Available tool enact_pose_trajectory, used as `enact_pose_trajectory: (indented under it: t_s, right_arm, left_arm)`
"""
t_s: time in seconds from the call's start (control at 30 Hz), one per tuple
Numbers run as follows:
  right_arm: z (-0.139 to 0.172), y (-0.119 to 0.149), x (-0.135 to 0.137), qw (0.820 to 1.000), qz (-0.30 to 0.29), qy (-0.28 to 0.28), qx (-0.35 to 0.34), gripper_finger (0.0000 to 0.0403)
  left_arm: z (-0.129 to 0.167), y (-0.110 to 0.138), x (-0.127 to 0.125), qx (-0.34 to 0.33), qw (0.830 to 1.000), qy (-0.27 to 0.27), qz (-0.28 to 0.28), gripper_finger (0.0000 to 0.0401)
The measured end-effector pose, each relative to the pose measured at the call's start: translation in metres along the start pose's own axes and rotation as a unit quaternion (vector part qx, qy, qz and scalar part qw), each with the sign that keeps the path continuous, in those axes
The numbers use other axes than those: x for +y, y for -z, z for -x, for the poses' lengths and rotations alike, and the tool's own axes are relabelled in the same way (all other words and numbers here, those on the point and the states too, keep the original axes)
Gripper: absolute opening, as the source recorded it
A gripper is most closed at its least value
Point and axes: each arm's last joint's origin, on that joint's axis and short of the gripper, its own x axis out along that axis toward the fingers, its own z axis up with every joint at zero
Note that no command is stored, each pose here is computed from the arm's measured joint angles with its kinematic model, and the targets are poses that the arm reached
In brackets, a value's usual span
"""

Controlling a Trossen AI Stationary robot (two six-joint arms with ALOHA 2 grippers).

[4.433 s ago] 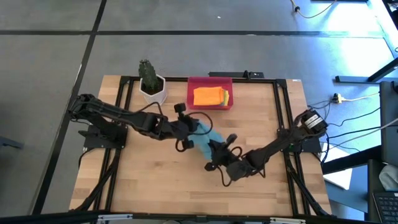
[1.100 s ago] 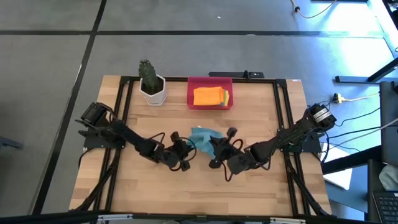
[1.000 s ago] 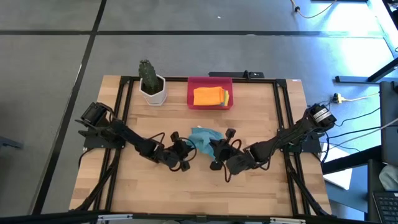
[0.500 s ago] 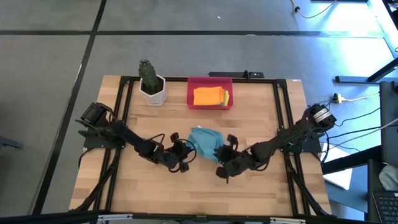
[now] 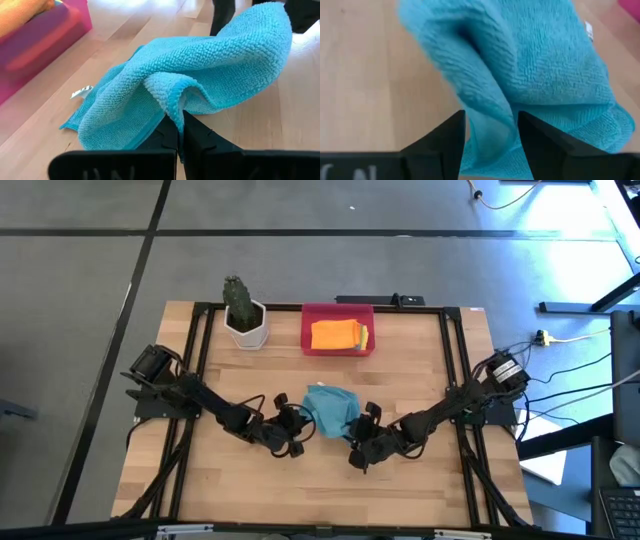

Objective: Fold microfiber towels
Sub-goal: Fold the blue microfiber cloth

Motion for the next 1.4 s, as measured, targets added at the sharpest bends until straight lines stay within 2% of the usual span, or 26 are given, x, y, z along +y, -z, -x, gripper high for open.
enact_pose_trajectory:
  t_s: [0.1,0.2,0.43,0.6,0.8,1.1,1.4]
  right_arm:
    - [-0.004,0.002,-0.001,1.000,0.002,0.004,0.005,0.0172]
    - [-0.004,0.003,-0.002,1.000,0.014,0.006,0.008,0.0141]
    - [-0.002,0.002,-0.001,0.998,0.049,0.001,0.029,0.0014]
    - [0.013,-0.012,0.000,0.997,0.054,0.003,0.045,0.0012]
    - [0.043,-0.035,0.002,0.997,0.066,0.014,0.033,0.0009]
    - [0.082,-0.070,-0.004,0.993,0.085,0.022,0.082,0.0011]
    - [0.122,-0.109,-0.012,0.983,0.118,0.065,0.123,0.0011]
  left_arm:
    - [0.000,0.000,0.000,0.000,1.000,0.000,0.000,0.0000]
    - [0.000,0.000,0.000,0.000,1.000,0.000,-0.002,0.0000]
    - [0.006,-0.005,-0.001,-0.004,1.000,0.008,-0.024,0.0000]
    - [0.026,-0.020,0.002,-0.007,0.999,0.025,-0.032,0.0000]
    - [0.049,-0.032,0.009,0.005,0.998,0.033,-0.055,0.0000]
    - [0.078,-0.061,0.013,0.108,0.985,0.048,-0.129,0.0000]
    - [0.102,-0.102,0.020,0.187,0.964,0.014,-0.187,0.0000]
